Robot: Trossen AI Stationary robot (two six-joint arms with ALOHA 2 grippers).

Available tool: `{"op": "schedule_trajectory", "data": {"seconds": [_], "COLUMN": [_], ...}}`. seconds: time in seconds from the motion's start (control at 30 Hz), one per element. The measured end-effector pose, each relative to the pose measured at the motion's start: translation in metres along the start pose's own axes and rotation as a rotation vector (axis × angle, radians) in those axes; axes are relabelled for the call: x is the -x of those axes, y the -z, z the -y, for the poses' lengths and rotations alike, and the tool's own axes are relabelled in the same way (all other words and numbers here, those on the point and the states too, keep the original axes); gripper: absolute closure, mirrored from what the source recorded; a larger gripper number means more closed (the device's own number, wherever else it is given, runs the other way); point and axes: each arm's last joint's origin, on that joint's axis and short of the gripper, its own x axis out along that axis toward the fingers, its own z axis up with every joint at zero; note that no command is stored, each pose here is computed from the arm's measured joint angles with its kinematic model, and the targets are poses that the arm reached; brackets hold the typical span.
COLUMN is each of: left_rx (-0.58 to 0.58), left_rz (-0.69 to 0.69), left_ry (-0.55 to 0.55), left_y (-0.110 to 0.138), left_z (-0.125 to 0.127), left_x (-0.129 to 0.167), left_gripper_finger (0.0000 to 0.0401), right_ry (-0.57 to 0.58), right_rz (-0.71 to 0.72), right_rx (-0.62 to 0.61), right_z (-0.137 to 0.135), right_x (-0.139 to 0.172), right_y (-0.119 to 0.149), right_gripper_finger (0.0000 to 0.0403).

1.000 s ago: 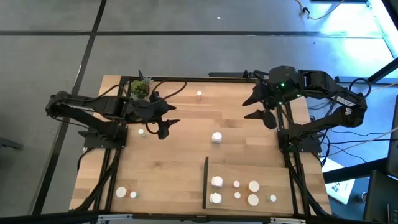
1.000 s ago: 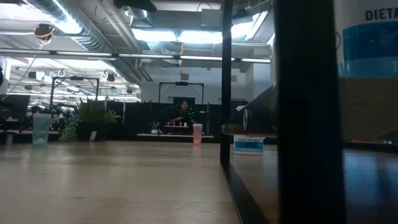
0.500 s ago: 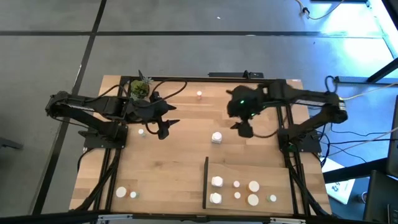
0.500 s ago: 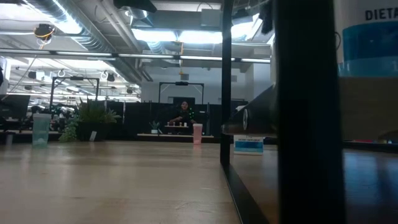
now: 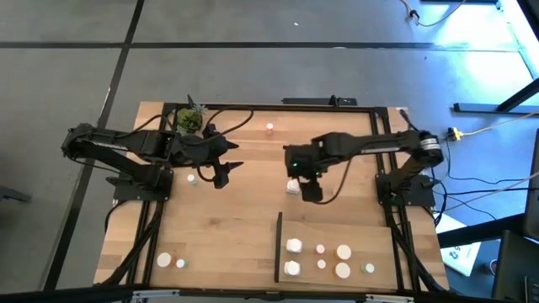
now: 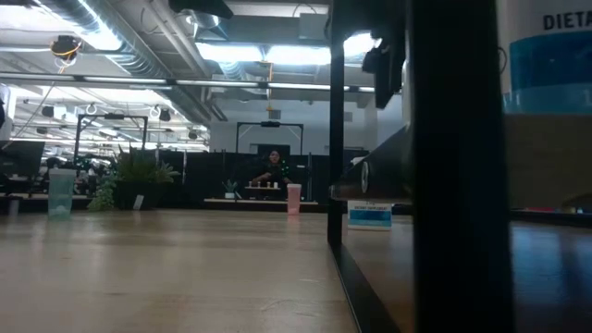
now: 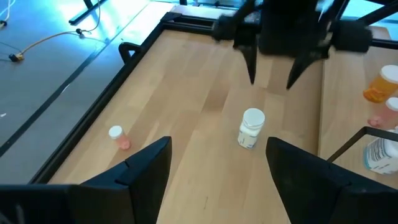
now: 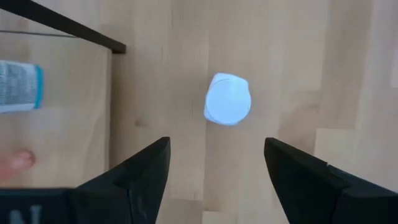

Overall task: Pick and place medicine bottles onto shelf by color
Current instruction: Put the top white pill bottle on the shelf

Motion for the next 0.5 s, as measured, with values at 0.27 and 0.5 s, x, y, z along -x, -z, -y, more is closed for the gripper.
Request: {"op": "schedule_trajectory", "data": {"seconds": [0.27, 0.5], "left_rx": [-0.001, -0.001], "left_rz": [0.000, 0.000], "left_ry": [0.000, 0.001], "left_y": [0.000, 0.000], "left_z": [0.000, 0.000], "left_x": [0.000, 0.000], "left_gripper_finger": [0.0146, 0.0146], "right_ry": [0.002, 0.005], "right_rz": [-0.056, -0.063], "right_rx": [-0.003, -0.014], "right_z": [0.002, 0.007], "right_x": [-0.036, -0.051], "right_y": [-0.012, -0.018], "right_gripper_finger": [0.0142, 0.0142]}}
